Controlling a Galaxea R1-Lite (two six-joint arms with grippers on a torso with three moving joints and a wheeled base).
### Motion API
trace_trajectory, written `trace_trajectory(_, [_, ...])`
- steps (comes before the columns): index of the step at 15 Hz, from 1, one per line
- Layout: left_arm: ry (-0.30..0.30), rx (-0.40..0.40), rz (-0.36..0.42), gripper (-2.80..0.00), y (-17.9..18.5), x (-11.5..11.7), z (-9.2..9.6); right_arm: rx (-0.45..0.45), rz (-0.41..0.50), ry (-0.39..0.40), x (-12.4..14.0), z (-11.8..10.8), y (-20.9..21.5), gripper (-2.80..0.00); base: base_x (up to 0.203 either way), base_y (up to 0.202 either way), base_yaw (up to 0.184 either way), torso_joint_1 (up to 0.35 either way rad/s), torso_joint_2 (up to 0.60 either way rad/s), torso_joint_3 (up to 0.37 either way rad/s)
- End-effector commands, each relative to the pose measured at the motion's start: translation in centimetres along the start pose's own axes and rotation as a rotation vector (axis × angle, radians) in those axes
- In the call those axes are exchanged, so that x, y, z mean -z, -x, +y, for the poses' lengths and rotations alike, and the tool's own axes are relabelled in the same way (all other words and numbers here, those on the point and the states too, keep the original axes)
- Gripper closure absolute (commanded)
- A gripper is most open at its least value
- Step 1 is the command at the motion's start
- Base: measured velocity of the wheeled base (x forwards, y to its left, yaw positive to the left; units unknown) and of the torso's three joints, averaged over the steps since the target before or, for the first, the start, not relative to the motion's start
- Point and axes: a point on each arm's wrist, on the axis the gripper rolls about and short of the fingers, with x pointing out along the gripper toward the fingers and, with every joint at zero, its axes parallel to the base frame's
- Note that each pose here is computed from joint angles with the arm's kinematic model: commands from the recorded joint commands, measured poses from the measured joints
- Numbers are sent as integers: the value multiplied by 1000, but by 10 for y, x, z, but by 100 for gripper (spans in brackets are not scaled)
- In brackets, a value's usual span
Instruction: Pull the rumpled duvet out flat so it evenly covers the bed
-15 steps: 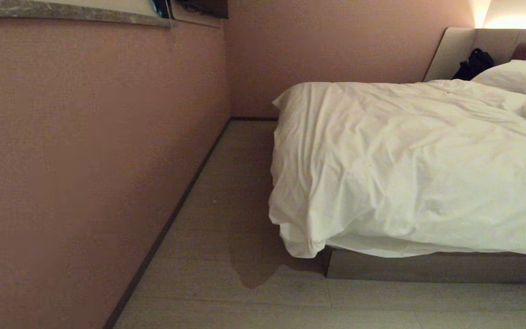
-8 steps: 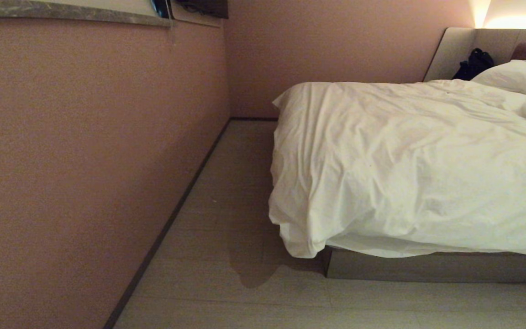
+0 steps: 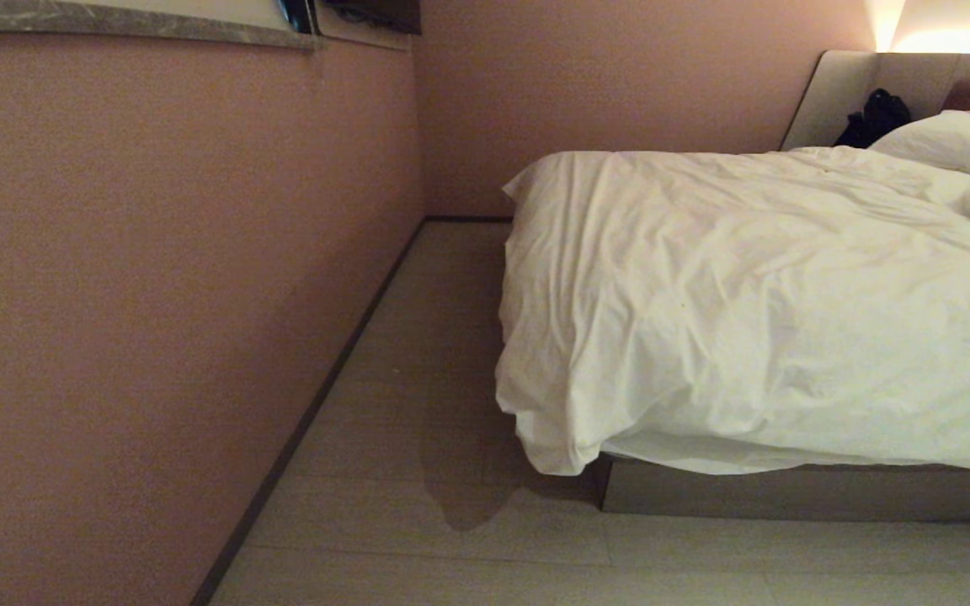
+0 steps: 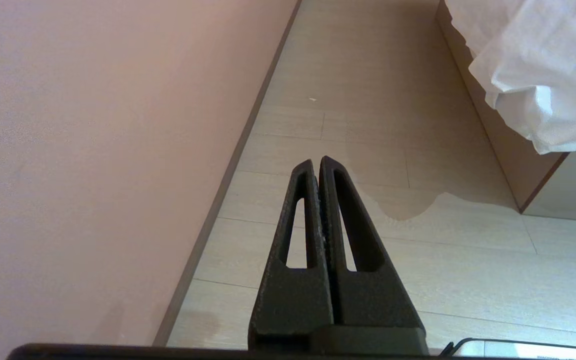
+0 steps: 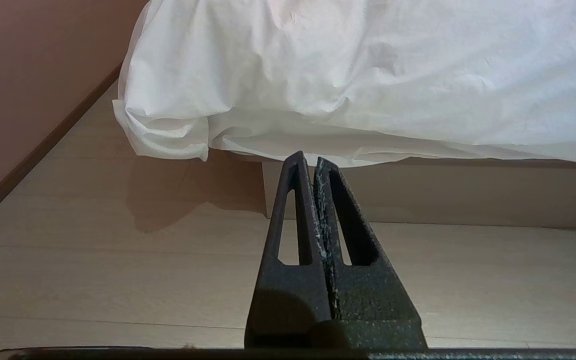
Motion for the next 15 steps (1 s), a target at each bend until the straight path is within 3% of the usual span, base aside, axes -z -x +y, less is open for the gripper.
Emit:
trace_trajectory(1, [0, -1, 2, 0, 0, 0, 0, 0, 0, -1, 0, 0, 0, 0, 0, 0, 0, 0, 0, 0])
trace_trajectory(15, [0, -1, 2, 0, 0, 0, 0, 0, 0, 0, 0, 0, 0, 0, 0, 0, 0, 0, 0, 0])
